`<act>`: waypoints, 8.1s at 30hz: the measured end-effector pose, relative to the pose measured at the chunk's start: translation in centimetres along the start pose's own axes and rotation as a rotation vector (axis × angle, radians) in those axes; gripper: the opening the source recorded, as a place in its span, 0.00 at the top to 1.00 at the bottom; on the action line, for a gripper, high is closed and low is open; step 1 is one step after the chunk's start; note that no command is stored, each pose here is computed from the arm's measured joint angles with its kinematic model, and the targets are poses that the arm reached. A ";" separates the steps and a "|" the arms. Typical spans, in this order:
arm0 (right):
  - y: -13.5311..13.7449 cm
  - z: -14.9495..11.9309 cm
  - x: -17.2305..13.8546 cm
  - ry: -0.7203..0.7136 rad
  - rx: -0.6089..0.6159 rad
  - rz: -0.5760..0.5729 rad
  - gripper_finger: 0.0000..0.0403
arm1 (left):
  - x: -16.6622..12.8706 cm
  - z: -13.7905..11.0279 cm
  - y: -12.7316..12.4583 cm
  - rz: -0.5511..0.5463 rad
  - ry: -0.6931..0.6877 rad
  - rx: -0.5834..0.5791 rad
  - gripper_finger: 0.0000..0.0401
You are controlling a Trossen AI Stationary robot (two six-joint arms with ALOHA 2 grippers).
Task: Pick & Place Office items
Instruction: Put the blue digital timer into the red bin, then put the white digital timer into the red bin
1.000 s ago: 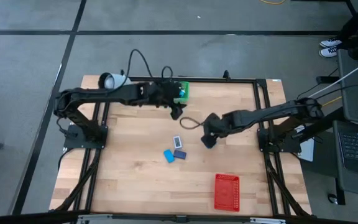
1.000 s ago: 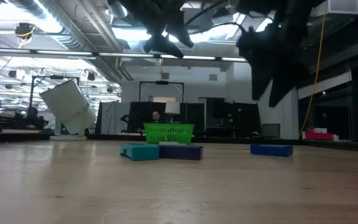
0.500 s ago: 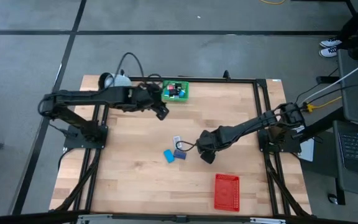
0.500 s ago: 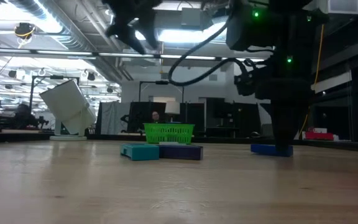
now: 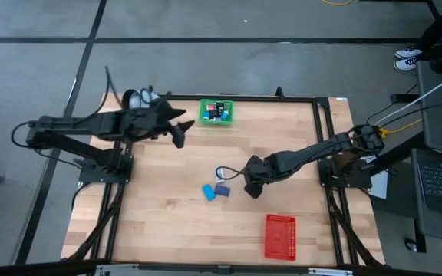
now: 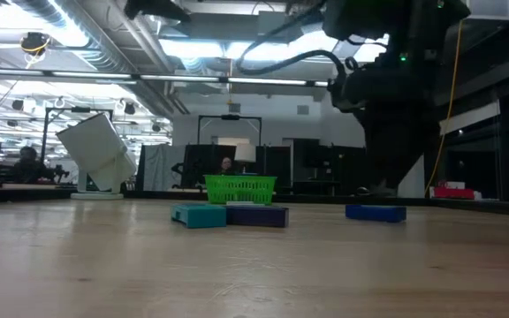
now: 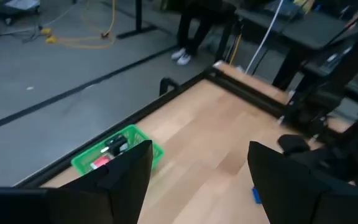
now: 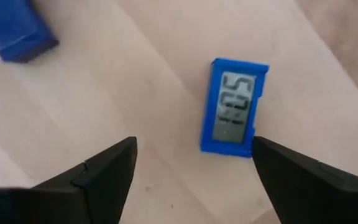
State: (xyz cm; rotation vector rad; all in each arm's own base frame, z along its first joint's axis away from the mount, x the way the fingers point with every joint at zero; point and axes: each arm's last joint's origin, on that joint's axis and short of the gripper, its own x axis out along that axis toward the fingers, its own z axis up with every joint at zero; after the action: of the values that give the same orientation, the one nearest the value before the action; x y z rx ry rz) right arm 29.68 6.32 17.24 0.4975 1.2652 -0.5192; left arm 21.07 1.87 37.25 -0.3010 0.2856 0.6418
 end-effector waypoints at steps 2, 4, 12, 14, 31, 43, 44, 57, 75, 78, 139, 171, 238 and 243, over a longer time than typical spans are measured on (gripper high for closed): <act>-0.3 0.4 0.1 -0.001 0.023 -0.004 0.20 | -0.5 -1.0 0.5 -0.017 -0.015 -0.011 0.36; -0.6 0.8 0.6 0.011 0.048 -0.010 0.20 | -0.8 -1.9 0.9 -0.032 -0.028 -0.029 0.36; -2.0 2.3 2.7 0.052 0.117 -0.048 0.20 | -1.7 -4.0 1.9 -0.085 -0.008 -0.040 0.36; -2.1 2.6 3.3 0.065 0.130 -0.040 0.20 | -1.8 -4.2 2.1 -0.101 0.000 -0.033 0.36; -1.2 2.2 5.3 0.100 0.197 -0.056 0.44 | -1.9 -4.2 2.2 -0.105 -0.001 0.002 0.36; -1.1 2.2 5.1 0.105 0.224 -0.019 0.66 | -1.9 -4.2 2.2 -0.104 -0.002 0.011 0.36; -1.1 2.3 4.9 0.101 0.233 0.000 0.66 | -1.9 -4.2 2.2 -0.102 -0.003 0.016 0.36; 1.7 6.1 -5.0 -0.260 0.305 0.733 0.66 | -1.9 -4.1 2.1 -0.099 -0.010 0.028 0.36; 6.7 -10.6 -7.1 0.283 0.322 0.454 0.65 | -1.9 -4.2 2.0 -0.152 0.008 0.071 0.36; 6.3 -12.3 -7.1 0.303 0.345 0.358 0.65 | -1.9 -4.2 2.0 -0.152 0.008 0.072 0.36; 1.9 6.2 -1.9 -0.253 0.524 0.381 0.52 | -1.8 -4.1 2.2 -0.138 0.005 0.083 0.36; 5.3 13.6 4.9 0.018 0.429 0.106 0.52 | -3.0 -3.8 6.7 -0.052 0.080 0.091 0.36; 15.2 5.0 -7.4 0.197 0.037 0.037 0.64 | -3.3 -3.8 6.9 -0.073 0.088 0.087 0.36; 17.1 -0.4 -8.5 0.268 0.082 -0.036 0.63 | -3.3 -3.8 6.9 -0.073 0.087 0.087 0.36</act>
State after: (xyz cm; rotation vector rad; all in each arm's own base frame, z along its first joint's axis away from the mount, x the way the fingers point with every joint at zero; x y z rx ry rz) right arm 38.03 20.73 26.50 0.6293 1.5156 -0.5493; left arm 13.61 3.91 33.66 -0.2549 0.3838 0.5432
